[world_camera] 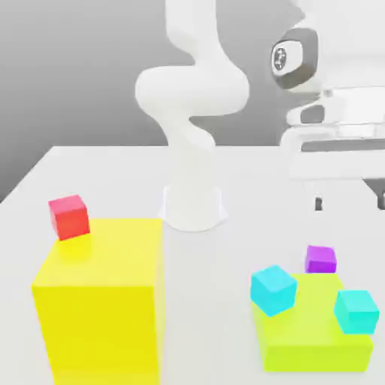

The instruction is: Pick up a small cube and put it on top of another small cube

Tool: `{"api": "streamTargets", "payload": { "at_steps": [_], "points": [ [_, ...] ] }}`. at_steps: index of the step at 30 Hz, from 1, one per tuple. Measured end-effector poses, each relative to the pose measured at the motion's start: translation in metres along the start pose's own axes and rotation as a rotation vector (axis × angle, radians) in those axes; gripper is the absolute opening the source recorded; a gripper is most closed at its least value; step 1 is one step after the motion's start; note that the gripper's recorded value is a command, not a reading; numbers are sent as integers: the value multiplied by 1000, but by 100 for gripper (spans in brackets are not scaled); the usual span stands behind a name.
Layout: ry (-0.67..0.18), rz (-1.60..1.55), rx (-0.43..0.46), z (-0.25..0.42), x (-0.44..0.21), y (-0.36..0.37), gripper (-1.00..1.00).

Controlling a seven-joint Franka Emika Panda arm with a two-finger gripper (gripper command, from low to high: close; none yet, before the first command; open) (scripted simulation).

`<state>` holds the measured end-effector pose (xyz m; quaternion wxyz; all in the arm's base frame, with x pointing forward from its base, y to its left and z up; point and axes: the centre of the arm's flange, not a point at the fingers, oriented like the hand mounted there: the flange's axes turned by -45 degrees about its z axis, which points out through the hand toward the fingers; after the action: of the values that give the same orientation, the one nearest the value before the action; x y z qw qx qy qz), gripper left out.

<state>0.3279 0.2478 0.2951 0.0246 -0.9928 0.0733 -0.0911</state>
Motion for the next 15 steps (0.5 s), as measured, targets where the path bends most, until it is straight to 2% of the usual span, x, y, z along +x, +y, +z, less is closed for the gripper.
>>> {"api": "streamTargets", "payload": {
  "at_steps": [5,15],
  "points": [
    [-154,25,-54,69,-104,-7,0],
    [-176,51,-55,118,-122,-6,0]
  ]
}}
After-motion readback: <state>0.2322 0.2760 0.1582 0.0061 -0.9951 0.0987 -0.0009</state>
